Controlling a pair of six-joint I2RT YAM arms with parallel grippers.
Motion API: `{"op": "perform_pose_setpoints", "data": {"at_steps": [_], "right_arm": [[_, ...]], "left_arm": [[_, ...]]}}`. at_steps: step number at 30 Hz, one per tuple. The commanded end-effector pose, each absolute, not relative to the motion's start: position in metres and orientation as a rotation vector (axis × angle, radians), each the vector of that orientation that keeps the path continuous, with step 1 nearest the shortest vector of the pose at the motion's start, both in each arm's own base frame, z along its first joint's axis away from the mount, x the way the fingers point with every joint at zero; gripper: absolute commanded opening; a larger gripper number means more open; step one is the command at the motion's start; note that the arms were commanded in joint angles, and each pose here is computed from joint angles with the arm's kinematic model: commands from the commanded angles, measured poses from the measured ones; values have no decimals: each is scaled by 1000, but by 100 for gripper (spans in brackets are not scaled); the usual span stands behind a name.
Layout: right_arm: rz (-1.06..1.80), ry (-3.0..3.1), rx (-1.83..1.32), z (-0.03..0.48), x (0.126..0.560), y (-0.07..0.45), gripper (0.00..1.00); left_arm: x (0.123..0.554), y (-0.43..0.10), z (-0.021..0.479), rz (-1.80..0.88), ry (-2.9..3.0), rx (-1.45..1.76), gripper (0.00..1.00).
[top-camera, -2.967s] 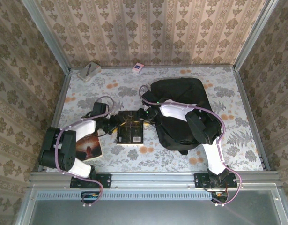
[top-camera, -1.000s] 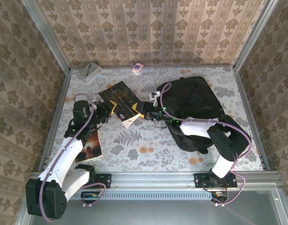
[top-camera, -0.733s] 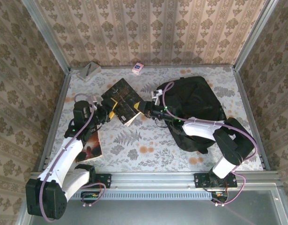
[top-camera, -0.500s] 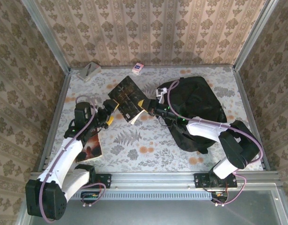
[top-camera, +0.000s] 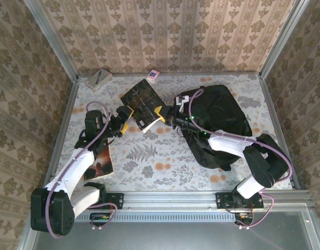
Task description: Pack books, pencil case, and school supplies into a backpack
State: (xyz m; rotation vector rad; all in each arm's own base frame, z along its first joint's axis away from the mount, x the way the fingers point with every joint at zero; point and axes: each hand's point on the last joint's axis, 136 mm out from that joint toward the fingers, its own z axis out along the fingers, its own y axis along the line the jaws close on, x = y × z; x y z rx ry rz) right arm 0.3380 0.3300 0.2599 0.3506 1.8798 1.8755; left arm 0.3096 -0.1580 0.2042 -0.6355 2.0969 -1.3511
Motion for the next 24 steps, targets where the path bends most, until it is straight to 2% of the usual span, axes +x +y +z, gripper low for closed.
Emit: {"op": "perform_pose_setpoints", "data": {"at_steps": [1,5,12,15,22,24], "right_arm": [[2039,1692,302,305,330,328,0],[2118,1654,319,311,326,330,0],[2079,1699,309,302,318,329,0],[2067,1707,309,299,318,327,0],[2008,1745,318,289,321,323,0],[1996,1755,311,289,321,324,0]], "left_arm": [[318,-163,222,-1388,2022,-577,98],[328,-165,224,-1416,1984,-586,89],[339,-172,250,-1461,1918,-536,53],[338,-172,254,-1458,1906,-529,41],[332,-169,258,-1444,1892,-525,27],[331,-170,259,-1440,1890,-516,27]]}}
